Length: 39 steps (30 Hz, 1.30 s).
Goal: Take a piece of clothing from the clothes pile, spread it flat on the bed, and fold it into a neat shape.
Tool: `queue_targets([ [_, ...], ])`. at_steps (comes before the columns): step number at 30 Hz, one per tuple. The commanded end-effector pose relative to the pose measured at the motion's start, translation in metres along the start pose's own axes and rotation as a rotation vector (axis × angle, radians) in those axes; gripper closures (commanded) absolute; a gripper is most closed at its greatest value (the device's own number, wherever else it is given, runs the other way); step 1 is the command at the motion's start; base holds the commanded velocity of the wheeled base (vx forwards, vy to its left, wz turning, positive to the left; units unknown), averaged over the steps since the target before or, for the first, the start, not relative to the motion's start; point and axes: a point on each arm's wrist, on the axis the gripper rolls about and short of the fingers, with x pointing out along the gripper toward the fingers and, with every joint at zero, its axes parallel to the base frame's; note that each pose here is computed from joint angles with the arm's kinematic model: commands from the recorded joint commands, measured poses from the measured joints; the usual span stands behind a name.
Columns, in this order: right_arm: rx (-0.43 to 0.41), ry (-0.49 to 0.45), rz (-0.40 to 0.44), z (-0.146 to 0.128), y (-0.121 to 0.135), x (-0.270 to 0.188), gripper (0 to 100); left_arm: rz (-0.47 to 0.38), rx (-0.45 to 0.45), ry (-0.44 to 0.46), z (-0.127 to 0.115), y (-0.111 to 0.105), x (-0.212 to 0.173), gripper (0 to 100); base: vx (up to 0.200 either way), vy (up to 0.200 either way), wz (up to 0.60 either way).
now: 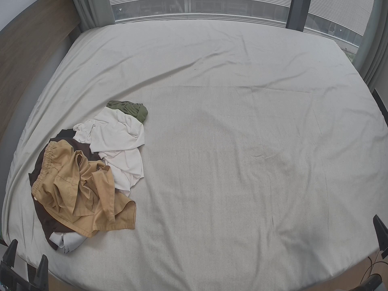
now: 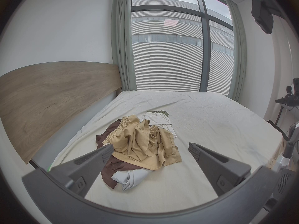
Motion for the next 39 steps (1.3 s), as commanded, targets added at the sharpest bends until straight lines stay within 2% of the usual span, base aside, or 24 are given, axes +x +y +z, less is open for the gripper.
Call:
queue_targets([
  [1,0.031,0.102,0.07,0.021,0.0,0.031,0,0.001,0.0,0.001,-0.005,0.0,0.0,0,0.0,0.0,0.0],
  [9,0.113,0.127,0.172,0.053,0.007,0.082,0,0.001,-0.001,0.001,-0.005,0.0,0.0,0,0.0,0.0,0.0],
  [14,0.142,0.14,0.2,0.059,0.012,0.109,0,-0.001,-0.003,0.001,-0.005,0.0,0.0,0,0.0,0.0,0.0],
  [22,0.195,0.17,0.298,0.072,0.032,0.143,0,-0.001,-0.001,0.001,-0.005,0.0,0.0,0,0.0,0.0,0.0],
  [27,0.219,0.21,0.344,0.071,0.044,0.156,0,-0.001,-0.001,0.001,-0.005,0.0,0.0,0,0.0,0.0,0.0],
  [29,0.216,0.245,0.358,0.068,0.05,0.167,0,-0.001,-0.001,0.001,-0.005,0.0,0.0,0,0.0,0.0,0.0],
  [39,0.2,0.301,0.414,0.065,0.073,0.196,0,-0.001,-0.003,0.001,-0.005,0.0,0.0,0,0.0,0.0,0.0],
])
